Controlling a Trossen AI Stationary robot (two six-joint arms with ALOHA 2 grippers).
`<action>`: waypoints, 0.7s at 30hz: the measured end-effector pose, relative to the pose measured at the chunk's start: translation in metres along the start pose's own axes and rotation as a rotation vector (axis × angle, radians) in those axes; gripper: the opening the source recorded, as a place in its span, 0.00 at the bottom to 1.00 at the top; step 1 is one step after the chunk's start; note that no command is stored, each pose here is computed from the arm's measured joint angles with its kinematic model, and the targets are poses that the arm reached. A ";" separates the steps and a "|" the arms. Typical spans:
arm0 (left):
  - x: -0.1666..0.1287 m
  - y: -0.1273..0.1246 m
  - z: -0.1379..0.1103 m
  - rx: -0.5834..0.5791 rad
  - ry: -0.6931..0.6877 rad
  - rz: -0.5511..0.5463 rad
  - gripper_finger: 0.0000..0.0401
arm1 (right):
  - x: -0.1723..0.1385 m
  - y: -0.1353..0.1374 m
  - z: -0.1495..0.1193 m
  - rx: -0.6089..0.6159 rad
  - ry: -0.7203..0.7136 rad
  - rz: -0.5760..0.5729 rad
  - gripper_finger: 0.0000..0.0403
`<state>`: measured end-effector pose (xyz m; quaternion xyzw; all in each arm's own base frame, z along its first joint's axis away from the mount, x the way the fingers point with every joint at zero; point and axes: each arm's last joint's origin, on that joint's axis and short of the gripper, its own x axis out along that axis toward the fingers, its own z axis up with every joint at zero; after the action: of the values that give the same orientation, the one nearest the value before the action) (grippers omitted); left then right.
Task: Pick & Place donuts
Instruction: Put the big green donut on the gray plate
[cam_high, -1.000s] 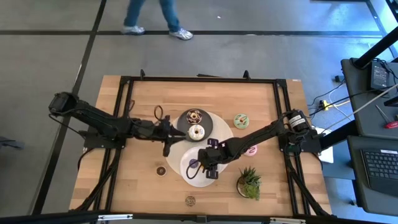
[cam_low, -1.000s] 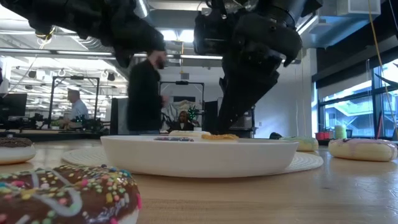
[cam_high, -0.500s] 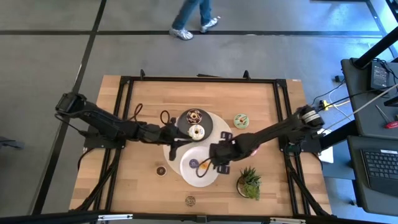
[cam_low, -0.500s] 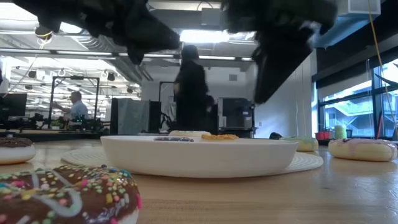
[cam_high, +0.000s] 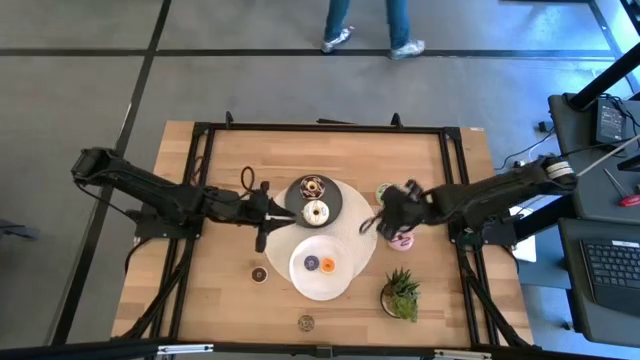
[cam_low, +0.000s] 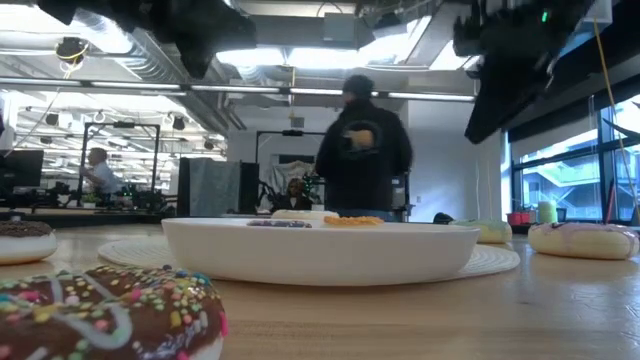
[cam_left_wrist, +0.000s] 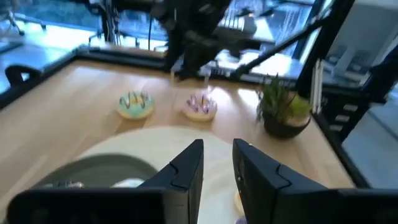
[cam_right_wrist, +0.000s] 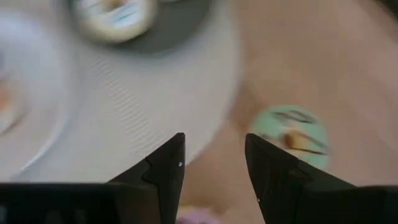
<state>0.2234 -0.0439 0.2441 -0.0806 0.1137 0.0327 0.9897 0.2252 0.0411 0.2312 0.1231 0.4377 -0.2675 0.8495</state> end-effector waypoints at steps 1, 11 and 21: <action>-0.002 0.000 0.002 -0.004 -0.013 -0.004 0.21 | 0.002 -0.009 -0.002 0.058 -0.021 -0.032 0.42; -0.004 0.001 0.001 0.002 0.006 0.001 0.20 | 0.038 -0.065 -0.003 0.280 0.031 -0.221 0.42; -0.004 0.001 0.000 0.006 0.020 0.004 0.20 | 0.072 -0.087 -0.010 0.389 0.224 -0.253 0.42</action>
<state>0.2190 -0.0429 0.2448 -0.0779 0.1238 0.0336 0.9887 0.2034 -0.0512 0.1693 0.2572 0.4813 -0.4354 0.7159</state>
